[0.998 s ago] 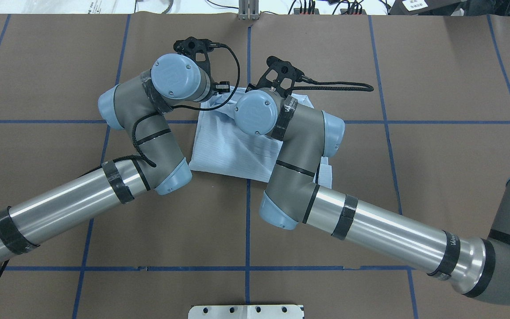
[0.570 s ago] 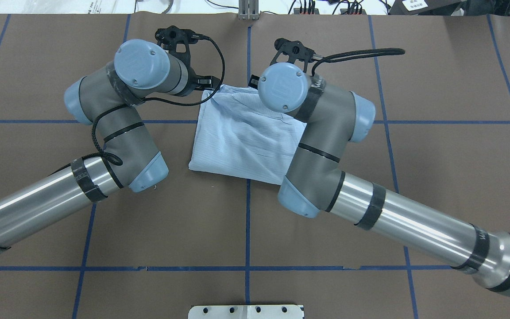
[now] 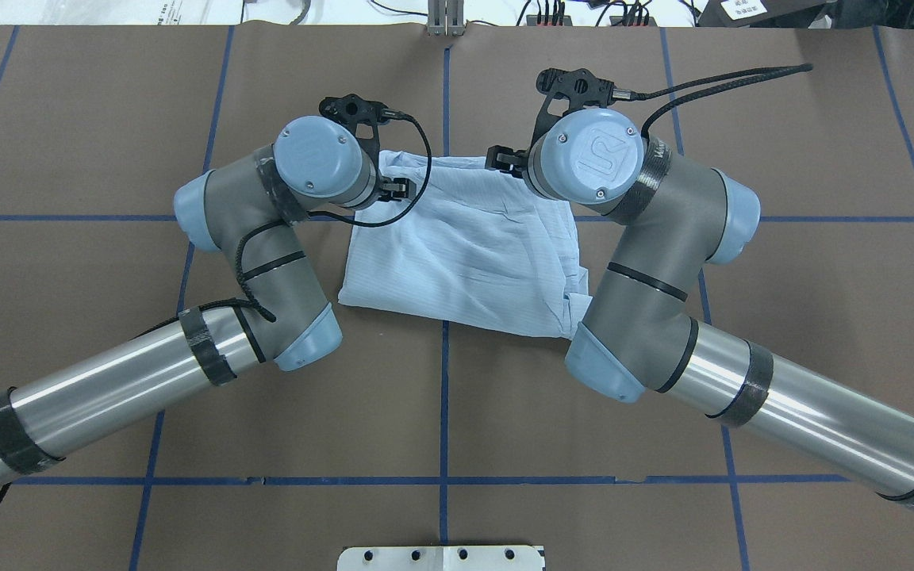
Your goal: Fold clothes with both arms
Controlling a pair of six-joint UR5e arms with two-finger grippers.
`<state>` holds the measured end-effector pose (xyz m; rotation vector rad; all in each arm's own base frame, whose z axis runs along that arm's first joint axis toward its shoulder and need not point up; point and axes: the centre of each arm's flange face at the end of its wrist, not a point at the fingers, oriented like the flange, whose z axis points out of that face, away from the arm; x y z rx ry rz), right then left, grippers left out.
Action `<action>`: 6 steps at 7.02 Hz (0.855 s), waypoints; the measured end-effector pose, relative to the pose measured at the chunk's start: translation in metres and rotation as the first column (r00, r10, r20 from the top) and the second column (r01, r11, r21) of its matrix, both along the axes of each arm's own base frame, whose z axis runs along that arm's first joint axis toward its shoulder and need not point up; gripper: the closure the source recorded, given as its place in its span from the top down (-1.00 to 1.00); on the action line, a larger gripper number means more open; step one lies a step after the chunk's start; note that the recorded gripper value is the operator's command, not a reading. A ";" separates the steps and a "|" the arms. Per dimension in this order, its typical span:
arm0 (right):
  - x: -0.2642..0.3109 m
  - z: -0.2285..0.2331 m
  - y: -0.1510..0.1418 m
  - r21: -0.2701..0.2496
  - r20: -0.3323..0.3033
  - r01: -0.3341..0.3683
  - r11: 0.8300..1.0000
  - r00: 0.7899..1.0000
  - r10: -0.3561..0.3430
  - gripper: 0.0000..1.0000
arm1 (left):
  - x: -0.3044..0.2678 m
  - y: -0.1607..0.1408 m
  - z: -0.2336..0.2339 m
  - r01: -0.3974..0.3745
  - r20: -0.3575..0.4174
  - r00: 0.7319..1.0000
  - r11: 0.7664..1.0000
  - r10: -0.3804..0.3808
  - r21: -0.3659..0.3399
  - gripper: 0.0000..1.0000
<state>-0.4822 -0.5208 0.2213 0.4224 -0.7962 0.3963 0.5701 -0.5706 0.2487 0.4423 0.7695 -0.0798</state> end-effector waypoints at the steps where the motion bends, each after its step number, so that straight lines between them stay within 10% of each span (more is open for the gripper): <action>1: 0.001 0.001 0.000 0.003 -0.002 0.006 1.000 1.000 -0.006 1.00 | 0.008 -0.007 0.002 0.012 0.022 1.000 1.000 -0.012 0.002 1.00; 6: 0.001 0.015 0.002 -0.008 -0.020 0.007 1.000 1.000 -0.007 1.00 | 0.003 -0.088 -0.004 0.138 0.109 0.985 0.990 -0.134 -0.025 1.00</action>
